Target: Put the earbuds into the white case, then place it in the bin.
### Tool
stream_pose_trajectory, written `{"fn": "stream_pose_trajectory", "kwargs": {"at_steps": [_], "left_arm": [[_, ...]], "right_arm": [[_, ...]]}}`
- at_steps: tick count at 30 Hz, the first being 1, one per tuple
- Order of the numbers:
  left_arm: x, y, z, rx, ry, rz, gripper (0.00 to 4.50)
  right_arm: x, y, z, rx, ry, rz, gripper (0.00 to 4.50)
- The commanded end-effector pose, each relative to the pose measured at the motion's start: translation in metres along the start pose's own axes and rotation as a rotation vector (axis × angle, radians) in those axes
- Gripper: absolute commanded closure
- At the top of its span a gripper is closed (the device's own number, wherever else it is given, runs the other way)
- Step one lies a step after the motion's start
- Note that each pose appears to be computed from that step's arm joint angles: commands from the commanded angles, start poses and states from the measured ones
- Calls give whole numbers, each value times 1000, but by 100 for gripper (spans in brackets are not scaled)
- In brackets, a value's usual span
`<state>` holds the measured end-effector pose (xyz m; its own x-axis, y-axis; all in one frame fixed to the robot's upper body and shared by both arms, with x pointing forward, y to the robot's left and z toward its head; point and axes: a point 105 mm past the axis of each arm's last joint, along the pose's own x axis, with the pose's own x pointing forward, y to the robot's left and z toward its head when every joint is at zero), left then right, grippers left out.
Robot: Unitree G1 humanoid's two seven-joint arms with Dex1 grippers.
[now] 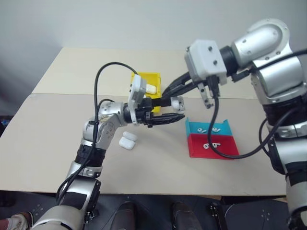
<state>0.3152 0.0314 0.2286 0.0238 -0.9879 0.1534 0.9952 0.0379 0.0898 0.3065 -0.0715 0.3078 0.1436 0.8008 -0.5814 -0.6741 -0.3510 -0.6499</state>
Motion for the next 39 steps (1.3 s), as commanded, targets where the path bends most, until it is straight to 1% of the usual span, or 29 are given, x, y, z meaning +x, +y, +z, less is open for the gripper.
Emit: {"fn": "stream_pose_trajectory", "kwargs": {"at_steps": [1, 3, 4, 7, 8, 9, 12, 14, 16, 18, 21, 26, 28, 31, 33, 34, 36, 39], "left_arm": [[-3, -4, 24, 86, -48, -7, 168], [-6, -5, 24, 85, -47, 0, 168], [-7, -5, 24, 91, -45, 12, 168], [-9, 1, 27, 117, -66, 112, 168], [-9, 3, 28, 121, -75, 142, 168], [-9, 8, 30, 129, -87, 198, 168], [-17, 37, 37, 122, -124, 485, 168], [-25, 56, 40, 146, -126, 659, 168], [-31, 73, 40, 198, -91, 799, 168], [-36, 90, 35, 225, -44, 923, 168], [-41, 114, 21, 247, 61, 1072, 168], [-33, 142, -6, 238, 190, 1149, 168], [-30, 149, -14, 212, 198, 1156, 168], [-26, 155, -24, 229, 240, 1152, 168], [-26, 158, -29, 235, 264, 1161, 96], [-26, 159, -28, 246, 265, 1164, 76], [-26, 160, -25, 252, 242, 1168, 9], [-27, 159, -14, 259, 181, 1142, 4]], "right_arm": [[-14, 7, 0, -25, 19, 8, 446], [-16, 9, -2, 0, 19, -12, 446], [-17, 7, -3, 26, 10, -55, 446], [-28, -10, -3, 151, -64, -273, 446], [-32, -13, -3, 174, -81, -321, 446], [-37, -17, -3, 198, -103, -388, 446], [-57, -18, -13, 290, -165, -628, 446], [-64, -13, -26, 365, -151, -736, 446], [-66, -5, -36, 449, -134, -810, 446], [-62, 5, -40, 500, -128, -847, 446], [-54, 15, -40, 536, -116, -878, 446], [-39, 24, -31, 538, -109, -888, 446], [-37, 26, -27, 537, -118, -891, 446], [-35, 27, -22, 537, -126, -897, 446], [-35, 28, -21, 540, -128, -898, 450], [-35, 29, -21, 542, -127, -899, 450], [-34, 31, -22, 549, -122, -898, 450], [-34, 36, -26, 572, -110, -891, 450]]}}
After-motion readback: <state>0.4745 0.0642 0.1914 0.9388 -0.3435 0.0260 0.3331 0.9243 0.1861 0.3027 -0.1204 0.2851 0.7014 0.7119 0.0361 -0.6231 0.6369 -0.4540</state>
